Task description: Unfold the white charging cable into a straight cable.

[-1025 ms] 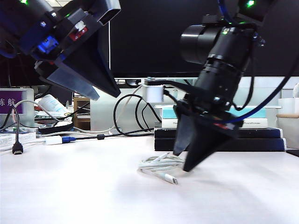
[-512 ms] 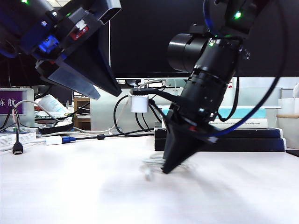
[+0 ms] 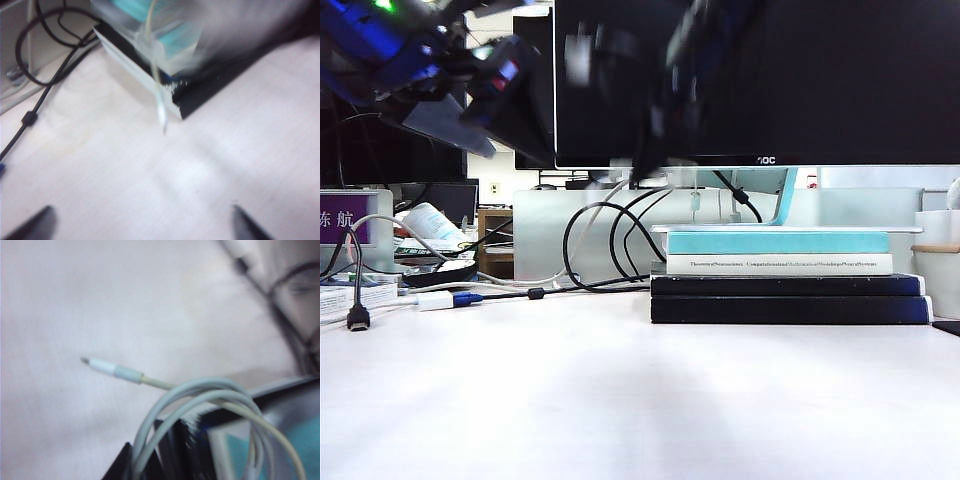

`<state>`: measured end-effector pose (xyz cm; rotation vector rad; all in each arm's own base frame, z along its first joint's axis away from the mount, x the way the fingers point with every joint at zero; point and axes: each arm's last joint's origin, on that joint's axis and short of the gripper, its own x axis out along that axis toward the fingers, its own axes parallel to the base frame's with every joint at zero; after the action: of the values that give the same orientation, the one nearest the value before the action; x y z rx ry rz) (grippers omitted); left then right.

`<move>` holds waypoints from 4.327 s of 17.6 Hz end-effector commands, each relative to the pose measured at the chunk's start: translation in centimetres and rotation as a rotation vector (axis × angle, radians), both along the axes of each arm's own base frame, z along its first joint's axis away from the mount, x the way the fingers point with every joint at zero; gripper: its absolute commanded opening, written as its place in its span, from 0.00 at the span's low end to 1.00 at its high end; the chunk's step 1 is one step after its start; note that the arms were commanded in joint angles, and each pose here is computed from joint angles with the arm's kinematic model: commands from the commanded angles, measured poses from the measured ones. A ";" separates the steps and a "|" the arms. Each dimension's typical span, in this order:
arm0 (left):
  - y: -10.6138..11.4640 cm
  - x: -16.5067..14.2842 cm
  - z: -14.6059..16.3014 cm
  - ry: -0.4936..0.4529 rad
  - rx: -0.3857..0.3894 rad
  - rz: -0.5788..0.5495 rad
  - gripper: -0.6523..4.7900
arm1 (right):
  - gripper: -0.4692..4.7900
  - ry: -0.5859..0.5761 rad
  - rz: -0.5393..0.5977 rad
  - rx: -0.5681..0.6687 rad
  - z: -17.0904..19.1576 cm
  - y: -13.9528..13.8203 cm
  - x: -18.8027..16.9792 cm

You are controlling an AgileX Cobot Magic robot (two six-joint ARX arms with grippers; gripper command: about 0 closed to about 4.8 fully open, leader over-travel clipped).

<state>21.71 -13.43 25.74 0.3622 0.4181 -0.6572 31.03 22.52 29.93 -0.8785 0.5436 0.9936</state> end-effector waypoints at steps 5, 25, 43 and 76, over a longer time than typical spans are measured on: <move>0.5 0.3 2.4 -0.156 -0.204 -0.401 1.00 | 0.08 -0.027 -0.003 0.224 9.0 -3.9 -6.2; -0.7 -0.3 3.1 -0.024 -0.446 -0.449 0.79 | 0.08 0.057 0.068 0.149 8.8 -2.4 -9.7; -0.7 -0.3 3.1 -0.040 -0.432 -0.469 0.11 | 0.53 0.066 0.117 0.202 9.1 -2.1 -9.7; -0.5 -1.0 4.0 -0.094 -0.424 -0.598 0.11 | 0.10 0.051 0.046 0.115 9.2 -3.5 -10.0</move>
<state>20.70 -13.98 29.37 0.1002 0.0914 -1.2920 21.02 19.02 38.78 -0.7753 0.5290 1.0822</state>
